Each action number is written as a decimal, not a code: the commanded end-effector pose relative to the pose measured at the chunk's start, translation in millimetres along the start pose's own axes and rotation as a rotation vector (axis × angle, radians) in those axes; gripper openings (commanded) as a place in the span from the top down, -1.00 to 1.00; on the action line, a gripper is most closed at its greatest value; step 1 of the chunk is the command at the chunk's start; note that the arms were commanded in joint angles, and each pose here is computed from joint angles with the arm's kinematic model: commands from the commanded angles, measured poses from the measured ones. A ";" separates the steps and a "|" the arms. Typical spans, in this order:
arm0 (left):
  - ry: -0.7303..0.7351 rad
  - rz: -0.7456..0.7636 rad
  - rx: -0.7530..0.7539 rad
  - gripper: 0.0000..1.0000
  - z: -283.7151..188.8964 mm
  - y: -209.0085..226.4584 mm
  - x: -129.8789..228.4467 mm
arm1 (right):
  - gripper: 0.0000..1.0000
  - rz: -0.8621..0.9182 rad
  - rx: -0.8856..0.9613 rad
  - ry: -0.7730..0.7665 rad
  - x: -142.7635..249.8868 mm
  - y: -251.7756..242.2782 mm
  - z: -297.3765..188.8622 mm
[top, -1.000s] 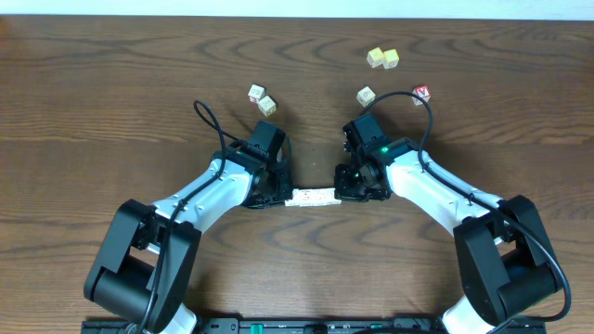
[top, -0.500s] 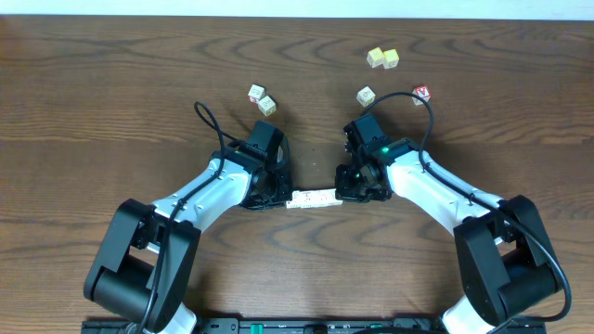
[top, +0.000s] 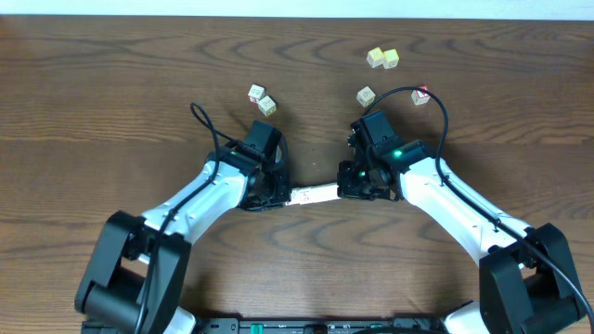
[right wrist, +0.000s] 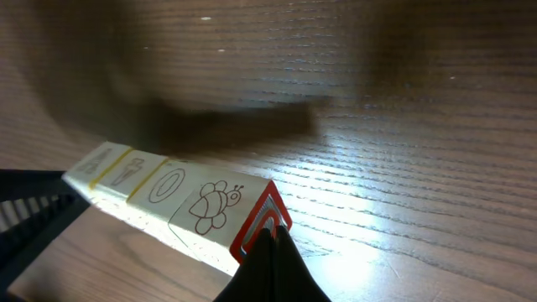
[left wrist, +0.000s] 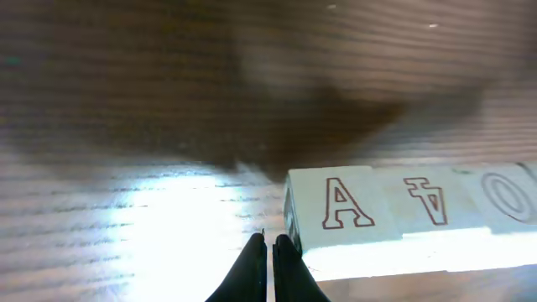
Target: Lift 4 blocks
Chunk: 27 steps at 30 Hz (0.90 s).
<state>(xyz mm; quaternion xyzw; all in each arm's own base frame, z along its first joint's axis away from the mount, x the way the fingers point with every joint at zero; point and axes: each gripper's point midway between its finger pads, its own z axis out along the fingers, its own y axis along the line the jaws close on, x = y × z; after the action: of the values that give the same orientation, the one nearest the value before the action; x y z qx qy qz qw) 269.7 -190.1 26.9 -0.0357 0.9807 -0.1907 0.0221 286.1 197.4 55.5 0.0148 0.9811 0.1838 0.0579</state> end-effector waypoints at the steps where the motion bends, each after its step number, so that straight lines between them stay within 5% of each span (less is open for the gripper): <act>1: 0.016 0.039 0.104 0.86 -12.6 -23.7 8.1 | 0.98 -0.009 -0.105 0.040 7.5 23.3 -3.1; 27: -0.018 0.058 0.158 0.85 -44.7 -36.7 15.5 | 0.98 -0.039 -0.236 0.034 6.4 49.0 -16.8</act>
<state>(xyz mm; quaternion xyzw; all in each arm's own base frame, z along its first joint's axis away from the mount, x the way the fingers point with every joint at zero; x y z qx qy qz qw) 264.8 -183.3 69.1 -0.0332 0.9766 -0.2040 0.0602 293.1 203.6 59.7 0.0132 0.9761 0.2058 0.0686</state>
